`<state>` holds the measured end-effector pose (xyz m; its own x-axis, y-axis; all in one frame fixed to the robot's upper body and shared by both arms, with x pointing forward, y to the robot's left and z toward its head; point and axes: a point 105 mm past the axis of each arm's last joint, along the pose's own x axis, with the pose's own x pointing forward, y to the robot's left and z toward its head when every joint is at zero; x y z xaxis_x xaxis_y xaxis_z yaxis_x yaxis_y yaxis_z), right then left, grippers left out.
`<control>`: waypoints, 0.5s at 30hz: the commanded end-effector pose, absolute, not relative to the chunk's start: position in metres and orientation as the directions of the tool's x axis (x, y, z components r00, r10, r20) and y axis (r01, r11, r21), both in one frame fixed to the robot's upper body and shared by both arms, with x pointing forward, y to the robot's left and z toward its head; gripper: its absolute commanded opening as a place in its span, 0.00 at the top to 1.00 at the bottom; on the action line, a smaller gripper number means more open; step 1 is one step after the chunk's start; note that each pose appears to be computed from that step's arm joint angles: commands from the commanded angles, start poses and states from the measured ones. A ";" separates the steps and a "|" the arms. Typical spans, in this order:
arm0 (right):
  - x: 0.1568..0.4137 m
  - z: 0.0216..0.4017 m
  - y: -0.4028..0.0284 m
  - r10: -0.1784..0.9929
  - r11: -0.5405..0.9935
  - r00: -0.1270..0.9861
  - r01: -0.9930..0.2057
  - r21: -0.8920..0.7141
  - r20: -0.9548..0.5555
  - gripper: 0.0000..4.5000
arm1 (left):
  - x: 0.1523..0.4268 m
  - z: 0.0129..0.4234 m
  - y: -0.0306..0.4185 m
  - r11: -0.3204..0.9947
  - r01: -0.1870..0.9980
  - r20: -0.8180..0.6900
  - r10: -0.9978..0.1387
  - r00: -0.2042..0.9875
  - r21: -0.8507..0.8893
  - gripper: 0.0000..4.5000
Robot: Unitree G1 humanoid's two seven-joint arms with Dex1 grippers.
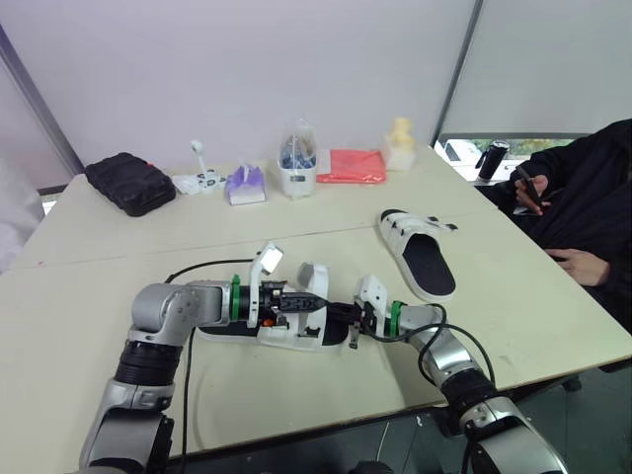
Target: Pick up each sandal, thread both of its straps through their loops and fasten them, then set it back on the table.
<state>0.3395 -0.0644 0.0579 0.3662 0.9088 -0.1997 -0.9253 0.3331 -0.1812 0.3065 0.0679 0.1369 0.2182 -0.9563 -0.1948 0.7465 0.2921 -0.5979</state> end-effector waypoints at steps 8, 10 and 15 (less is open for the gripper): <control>0.316 -0.008 -0.074 0.851 0.331 0.316 -0.943 -0.038 -0.420 1.00 | 0.315 0.139 0.077 0.314 0.745 -0.168 -0.949 0.267 -0.589 1.00; 0.316 -0.009 -0.074 0.851 0.331 0.316 -0.943 -0.038 -0.420 1.00 | 0.314 0.137 0.078 0.317 0.740 -0.175 -0.948 0.266 -0.593 1.00; 0.315 -0.009 -0.074 0.851 0.330 0.314 -0.943 -0.036 -0.422 1.00 | 0.308 0.135 0.077 0.292 0.734 -0.173 -0.956 0.236 -0.613 1.00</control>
<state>0.3395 -0.0646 0.0576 0.3680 0.9081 -0.1999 -0.9247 0.3350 -0.1807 0.3132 0.0794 0.1292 0.2636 -0.9440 -0.1983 0.7170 0.3293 -0.6144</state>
